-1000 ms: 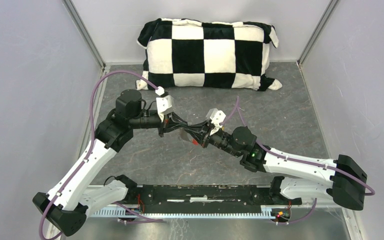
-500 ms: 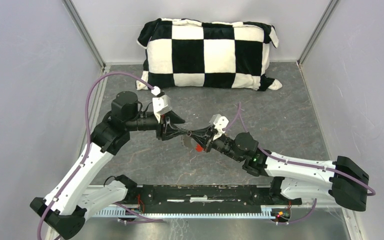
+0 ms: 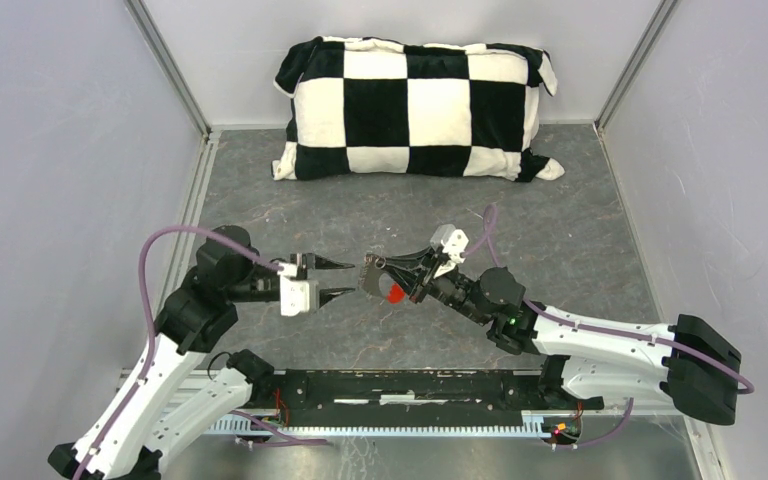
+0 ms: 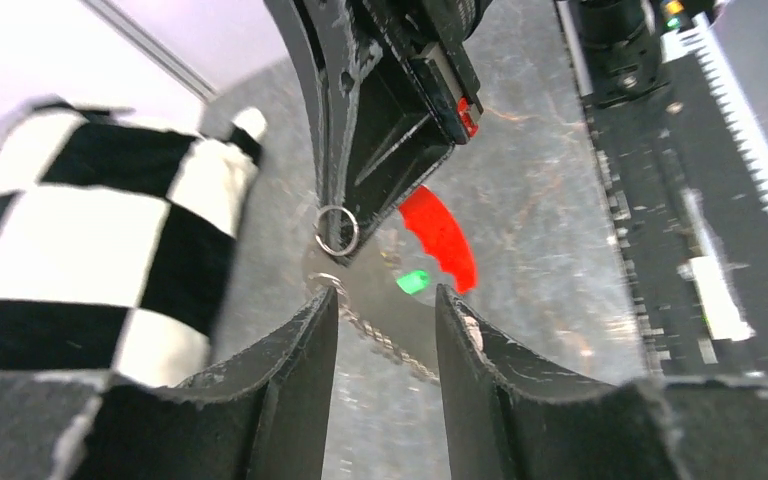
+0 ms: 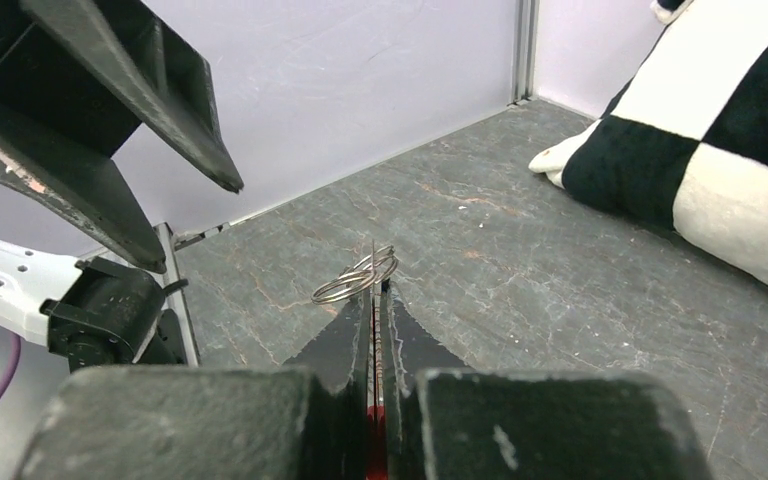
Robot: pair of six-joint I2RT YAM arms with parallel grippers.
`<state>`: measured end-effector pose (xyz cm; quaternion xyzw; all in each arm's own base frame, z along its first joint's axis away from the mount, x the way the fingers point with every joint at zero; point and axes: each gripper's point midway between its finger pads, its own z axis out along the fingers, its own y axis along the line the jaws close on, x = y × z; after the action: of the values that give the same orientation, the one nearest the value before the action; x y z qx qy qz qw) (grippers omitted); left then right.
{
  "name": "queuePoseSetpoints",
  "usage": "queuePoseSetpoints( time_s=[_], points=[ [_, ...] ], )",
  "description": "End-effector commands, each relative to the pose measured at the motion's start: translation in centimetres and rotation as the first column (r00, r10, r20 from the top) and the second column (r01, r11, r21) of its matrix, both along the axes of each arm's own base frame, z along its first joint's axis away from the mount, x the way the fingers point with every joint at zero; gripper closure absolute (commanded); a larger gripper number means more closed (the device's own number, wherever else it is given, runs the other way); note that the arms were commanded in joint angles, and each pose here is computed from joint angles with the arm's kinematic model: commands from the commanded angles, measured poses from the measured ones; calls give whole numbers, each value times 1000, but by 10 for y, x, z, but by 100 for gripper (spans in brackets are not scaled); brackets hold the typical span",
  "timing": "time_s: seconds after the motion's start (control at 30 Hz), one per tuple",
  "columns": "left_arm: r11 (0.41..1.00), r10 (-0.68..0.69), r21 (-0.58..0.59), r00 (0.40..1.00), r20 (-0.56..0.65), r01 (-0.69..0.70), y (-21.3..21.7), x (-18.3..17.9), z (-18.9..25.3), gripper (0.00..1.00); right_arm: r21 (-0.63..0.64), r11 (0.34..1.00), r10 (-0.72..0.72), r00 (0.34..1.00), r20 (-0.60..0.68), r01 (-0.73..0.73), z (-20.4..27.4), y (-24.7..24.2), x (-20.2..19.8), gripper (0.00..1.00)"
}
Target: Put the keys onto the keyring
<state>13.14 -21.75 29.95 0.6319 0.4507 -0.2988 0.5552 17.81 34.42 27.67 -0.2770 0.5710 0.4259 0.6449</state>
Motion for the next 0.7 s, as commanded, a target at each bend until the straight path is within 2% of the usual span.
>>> queuePoseSetpoints(
  time_s=[0.0, 0.1, 0.3, 0.43, 0.67],
  points=[
    [990, -123, -7, 903, 412, 138, -8, 2, 22, 52, 111, 994, 3, 1000, -6, -2, 29, 1, -1, 100],
    [984, -165, 24, 838, 520, 179, -9, 0, 17, 52, 129, 992, 15, 1000, -21, -13, 34, 5, -1, 100],
    [973, -211, 51, 769, 603, 226, -13, -1, 8, 53, 154, 987, 44, 998, -37, -38, 40, 14, -2, 100],
    [969, -229, 91, 705, 671, 228, -15, 4, 1, 57, 155, 986, 66, 997, -43, -58, 40, 18, -4, 100],
    [974, -206, 86, 664, 719, 209, -19, 14, 1, 60, 155, 985, 88, 994, -58, -78, 40, 24, -5, 100]
  ],
)
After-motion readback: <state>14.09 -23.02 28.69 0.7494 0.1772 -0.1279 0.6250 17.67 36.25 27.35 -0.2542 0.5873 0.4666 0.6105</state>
